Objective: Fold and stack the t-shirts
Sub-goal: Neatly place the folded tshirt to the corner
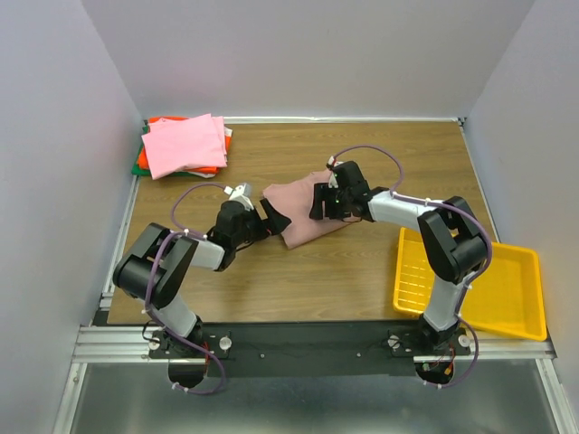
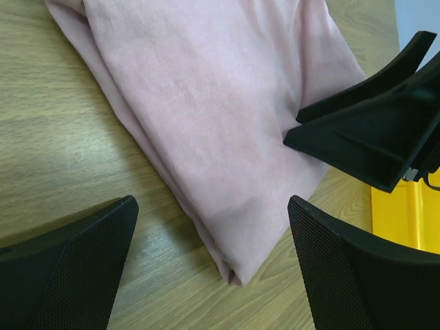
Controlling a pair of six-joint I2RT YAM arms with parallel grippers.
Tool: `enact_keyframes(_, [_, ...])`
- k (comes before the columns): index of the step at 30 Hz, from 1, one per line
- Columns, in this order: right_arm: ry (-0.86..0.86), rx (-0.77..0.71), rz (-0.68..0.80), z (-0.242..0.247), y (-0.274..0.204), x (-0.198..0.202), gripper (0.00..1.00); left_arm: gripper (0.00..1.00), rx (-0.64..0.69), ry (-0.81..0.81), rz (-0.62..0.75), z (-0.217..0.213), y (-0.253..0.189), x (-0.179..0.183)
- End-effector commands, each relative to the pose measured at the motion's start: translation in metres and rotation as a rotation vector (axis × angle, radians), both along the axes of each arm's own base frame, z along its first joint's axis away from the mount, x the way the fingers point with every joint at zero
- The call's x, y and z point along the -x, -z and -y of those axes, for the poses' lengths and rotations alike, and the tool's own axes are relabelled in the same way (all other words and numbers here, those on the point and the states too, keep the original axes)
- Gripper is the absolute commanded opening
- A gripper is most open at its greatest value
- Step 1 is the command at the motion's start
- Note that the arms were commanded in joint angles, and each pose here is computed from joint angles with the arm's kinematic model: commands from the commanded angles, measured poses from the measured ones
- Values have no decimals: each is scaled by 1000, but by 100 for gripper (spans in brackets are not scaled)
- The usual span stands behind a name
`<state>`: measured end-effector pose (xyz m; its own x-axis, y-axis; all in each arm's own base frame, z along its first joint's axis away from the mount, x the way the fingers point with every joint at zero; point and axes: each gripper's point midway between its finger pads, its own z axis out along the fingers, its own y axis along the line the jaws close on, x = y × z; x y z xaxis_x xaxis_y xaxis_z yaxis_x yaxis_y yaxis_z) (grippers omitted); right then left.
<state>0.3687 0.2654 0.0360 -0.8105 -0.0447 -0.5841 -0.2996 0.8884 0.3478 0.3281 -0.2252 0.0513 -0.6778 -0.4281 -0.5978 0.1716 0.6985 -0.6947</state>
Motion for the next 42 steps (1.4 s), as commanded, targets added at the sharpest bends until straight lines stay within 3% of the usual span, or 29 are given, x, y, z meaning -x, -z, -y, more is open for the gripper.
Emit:
enact_keyframes(1, [0, 53, -123, 12, 24, 32, 72, 98, -16, 24, -92, 3, 26, 11])
enact_keyframes(15, [-36, 0, -127, 3, 20, 37, 72, 97, 21, 94, -147, 52, 42, 8])
enact_keyframes(20, [-56, -18, -135, 1, 24, 45, 72, 89, 35, 101, -143, 66, 39, 3])
enact_keyframes(23, [-62, -24, -133, 1, 23, 47, 72, 76, 22, 83, -153, 63, 44, 1])
enact_keyframes(25, [-67, -25, -135, 2, 24, 50, 72, 61, 7, 62, -159, 60, 47, -1])
enact_keyframes(32, [-76, -32, -119, 6, 18, 58, 72, 27, -43, 31, -170, 52, 57, -2])
enact_keyframes(36, [-74, -31, -100, 10, 11, 61, 72, 2, -96, 14, -143, 45, 52, -8])
enact_keyframes(41, [-62, -29, -64, 16, -1, 62, 75, 0, -285, -7, -107, 24, 39, -21])
enact_keyframes(42, [-58, -25, -61, 18, -2, 63, 75, 0, -393, -19, -92, 8, 39, -24])
